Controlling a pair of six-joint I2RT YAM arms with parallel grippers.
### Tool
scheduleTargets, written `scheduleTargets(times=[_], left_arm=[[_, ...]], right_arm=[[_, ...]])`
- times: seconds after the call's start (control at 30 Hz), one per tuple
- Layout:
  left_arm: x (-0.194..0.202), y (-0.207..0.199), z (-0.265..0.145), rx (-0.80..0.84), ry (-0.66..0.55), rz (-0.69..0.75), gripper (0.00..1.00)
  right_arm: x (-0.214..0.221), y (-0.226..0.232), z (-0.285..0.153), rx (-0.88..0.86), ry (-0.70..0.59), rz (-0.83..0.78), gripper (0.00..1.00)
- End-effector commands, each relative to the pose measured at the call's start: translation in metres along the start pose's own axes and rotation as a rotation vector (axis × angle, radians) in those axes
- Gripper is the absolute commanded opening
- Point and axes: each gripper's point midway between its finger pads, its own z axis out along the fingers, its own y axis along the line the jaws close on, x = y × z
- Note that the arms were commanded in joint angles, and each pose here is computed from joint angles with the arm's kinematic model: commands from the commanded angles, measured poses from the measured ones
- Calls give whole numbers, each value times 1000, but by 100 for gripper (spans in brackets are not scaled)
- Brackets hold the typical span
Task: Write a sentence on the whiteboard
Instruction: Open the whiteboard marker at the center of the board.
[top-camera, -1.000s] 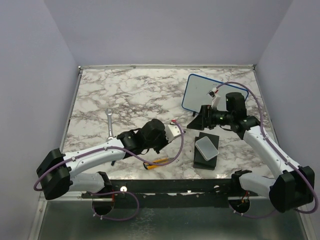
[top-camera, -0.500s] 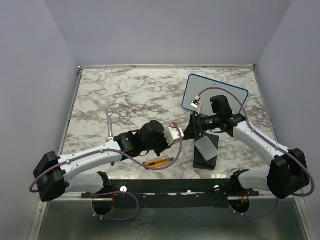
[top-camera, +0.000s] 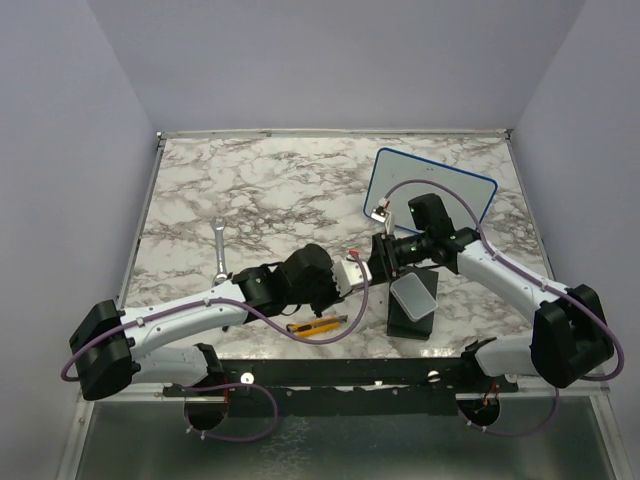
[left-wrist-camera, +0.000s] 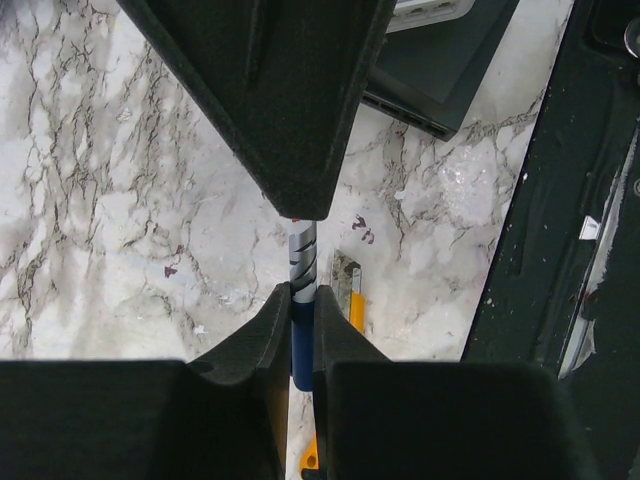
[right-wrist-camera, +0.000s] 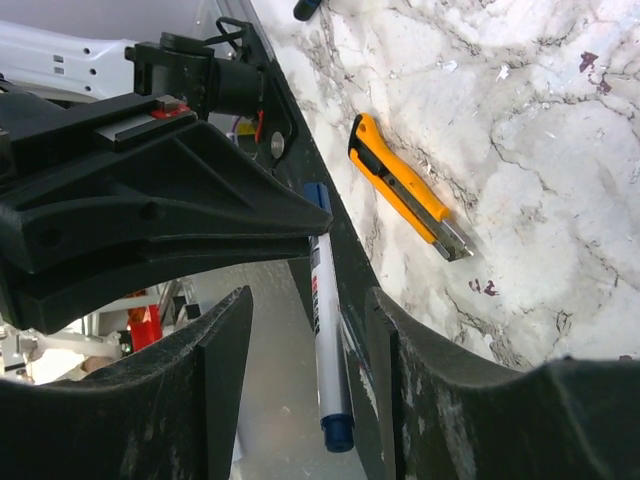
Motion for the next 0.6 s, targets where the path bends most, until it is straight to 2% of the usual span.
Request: scheduleTargets(times=[0.0,0.57], left_arm=[[-3,-4,0,20,0,13,1],[1,-3,1,14,17,14,0]], right_arm=[[0,6,5,-24,27,-32,52],[14,6,11,-35,69,-40,43]])
